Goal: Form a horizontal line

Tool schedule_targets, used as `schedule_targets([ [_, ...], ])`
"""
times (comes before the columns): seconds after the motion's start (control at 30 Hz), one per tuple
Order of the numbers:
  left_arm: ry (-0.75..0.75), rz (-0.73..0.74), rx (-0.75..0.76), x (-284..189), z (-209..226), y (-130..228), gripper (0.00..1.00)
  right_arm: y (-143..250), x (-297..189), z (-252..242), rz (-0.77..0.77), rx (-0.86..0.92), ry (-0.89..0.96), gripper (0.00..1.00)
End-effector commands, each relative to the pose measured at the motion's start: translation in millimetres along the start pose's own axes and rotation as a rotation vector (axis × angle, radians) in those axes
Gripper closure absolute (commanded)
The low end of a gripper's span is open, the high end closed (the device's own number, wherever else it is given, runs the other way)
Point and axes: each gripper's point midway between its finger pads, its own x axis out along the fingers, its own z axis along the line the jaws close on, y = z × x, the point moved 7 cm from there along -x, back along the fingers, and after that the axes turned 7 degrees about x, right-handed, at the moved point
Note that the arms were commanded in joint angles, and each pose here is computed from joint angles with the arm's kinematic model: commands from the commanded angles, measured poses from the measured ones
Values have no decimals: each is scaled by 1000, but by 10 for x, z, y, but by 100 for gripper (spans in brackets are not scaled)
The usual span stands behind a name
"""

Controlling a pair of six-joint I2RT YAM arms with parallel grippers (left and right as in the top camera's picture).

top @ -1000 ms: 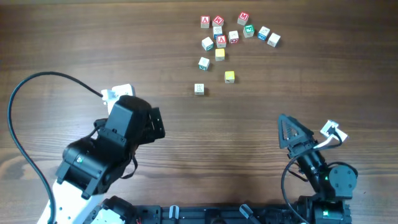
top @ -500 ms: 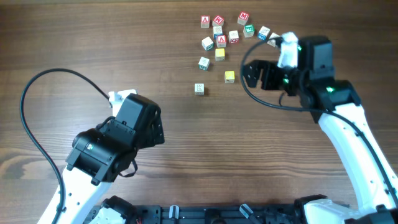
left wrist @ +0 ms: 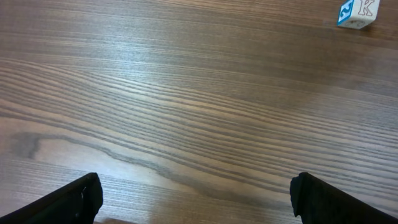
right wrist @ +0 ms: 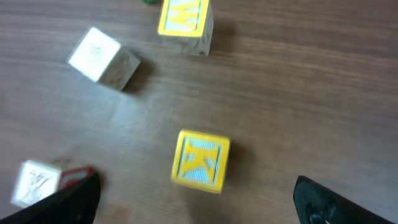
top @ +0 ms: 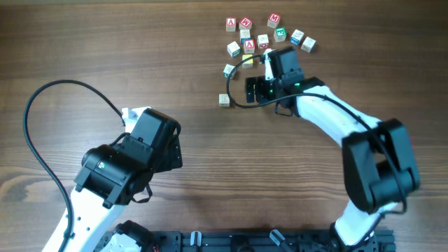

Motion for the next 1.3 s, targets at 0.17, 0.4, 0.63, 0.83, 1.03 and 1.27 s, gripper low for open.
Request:
schedule_targets([
  [0.17, 0, -1, -14, -2, 7, -2, 0, 16, 396, -79, -51, -23, 57, 35],
  [0.4, 0, -1, -14, -2, 7, -2, 0, 209, 490, 80, 37, -89, 68, 74],
  [0.63, 0, -1, -14, -2, 7, -2, 0, 151, 179, 309, 115, 90, 86, 84],
  [0.83, 0, 0, -14, -2, 7, -1, 0, 246, 157, 393, 193, 117, 0, 83],
  [1.03, 0, -1, -14, -2, 7, -2, 0, 266, 150, 459, 216, 16, -74, 83],
  [1.27, 0, 0, -14, -2, 7, -1, 0, 228, 149, 542, 202, -29, -150, 81],
])
